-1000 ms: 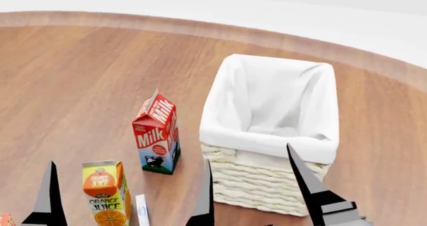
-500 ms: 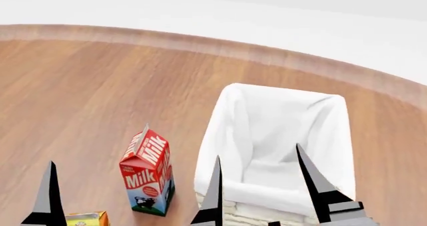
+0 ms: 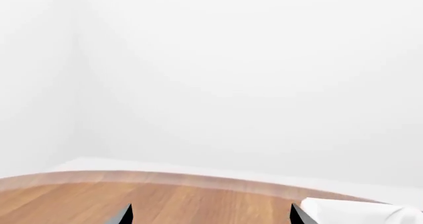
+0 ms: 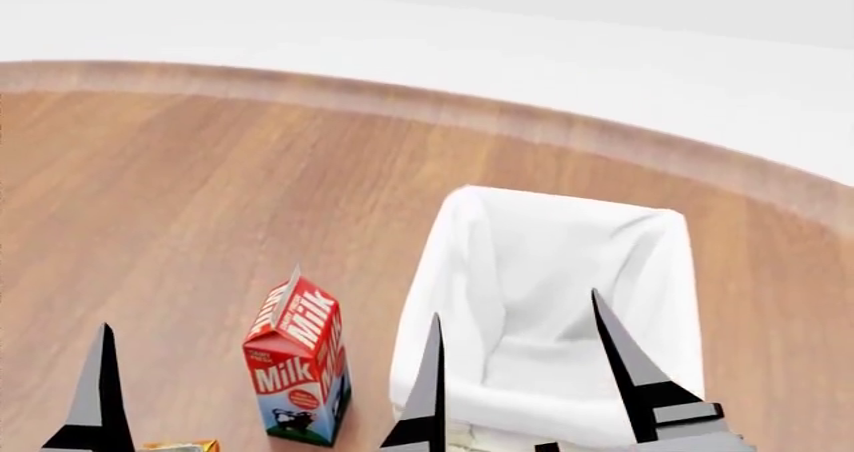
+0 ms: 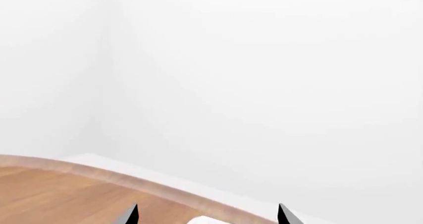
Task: Pick up the alphabet soup and the tomato sauce, and put them in the basket.
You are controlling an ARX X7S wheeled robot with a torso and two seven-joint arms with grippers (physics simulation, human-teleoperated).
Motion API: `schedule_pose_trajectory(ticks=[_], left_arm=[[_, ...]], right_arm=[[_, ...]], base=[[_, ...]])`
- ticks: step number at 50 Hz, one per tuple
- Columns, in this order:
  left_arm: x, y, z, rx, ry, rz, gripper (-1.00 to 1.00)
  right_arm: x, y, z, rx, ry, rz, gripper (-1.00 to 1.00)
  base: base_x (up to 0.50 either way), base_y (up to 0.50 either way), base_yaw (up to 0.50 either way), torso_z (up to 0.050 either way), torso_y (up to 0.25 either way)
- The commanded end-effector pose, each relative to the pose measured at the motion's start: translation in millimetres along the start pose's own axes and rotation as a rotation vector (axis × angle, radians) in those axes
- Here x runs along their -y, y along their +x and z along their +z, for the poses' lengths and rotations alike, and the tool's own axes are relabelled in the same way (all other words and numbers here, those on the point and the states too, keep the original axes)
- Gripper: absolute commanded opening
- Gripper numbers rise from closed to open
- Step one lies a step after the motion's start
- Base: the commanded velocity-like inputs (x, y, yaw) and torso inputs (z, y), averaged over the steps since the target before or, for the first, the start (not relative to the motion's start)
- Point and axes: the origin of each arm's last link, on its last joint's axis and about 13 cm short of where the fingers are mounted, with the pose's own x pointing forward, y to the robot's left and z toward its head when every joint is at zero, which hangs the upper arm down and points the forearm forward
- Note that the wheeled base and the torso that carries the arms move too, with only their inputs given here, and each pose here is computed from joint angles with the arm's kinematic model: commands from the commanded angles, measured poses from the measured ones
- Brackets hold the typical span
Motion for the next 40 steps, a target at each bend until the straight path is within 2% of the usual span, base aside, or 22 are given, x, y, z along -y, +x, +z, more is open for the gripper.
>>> schedule_pose_trajectory(ticks=[1, 28, 40], left_arm=[[-1.1, 4.8, 1.0, 0.041, -0.039, -0.014, 1.00], [-2.2, 5.1, 1.0, 0.046, -0.041, -0.008, 1.00], [-1.7, 4.3, 1.9, 0.045, -0.038, -0.011, 1.00]], right_arm=[[1.9, 1.4, 3.3, 0.029, 0.017, -0.007, 1.00], [1.6, 1.6, 3.1, 0.030, 0.017, -0.002, 1.00], [1.7, 1.4, 2.4, 0.031, 0.018, -0.001, 1.00]], base=[[0.00, 0.00, 0.00, 0.050, 0.000], [0.00, 0.00, 0.00, 0.050, -0.002], [0.00, 0.00, 0.00, 0.045, -0.159]])
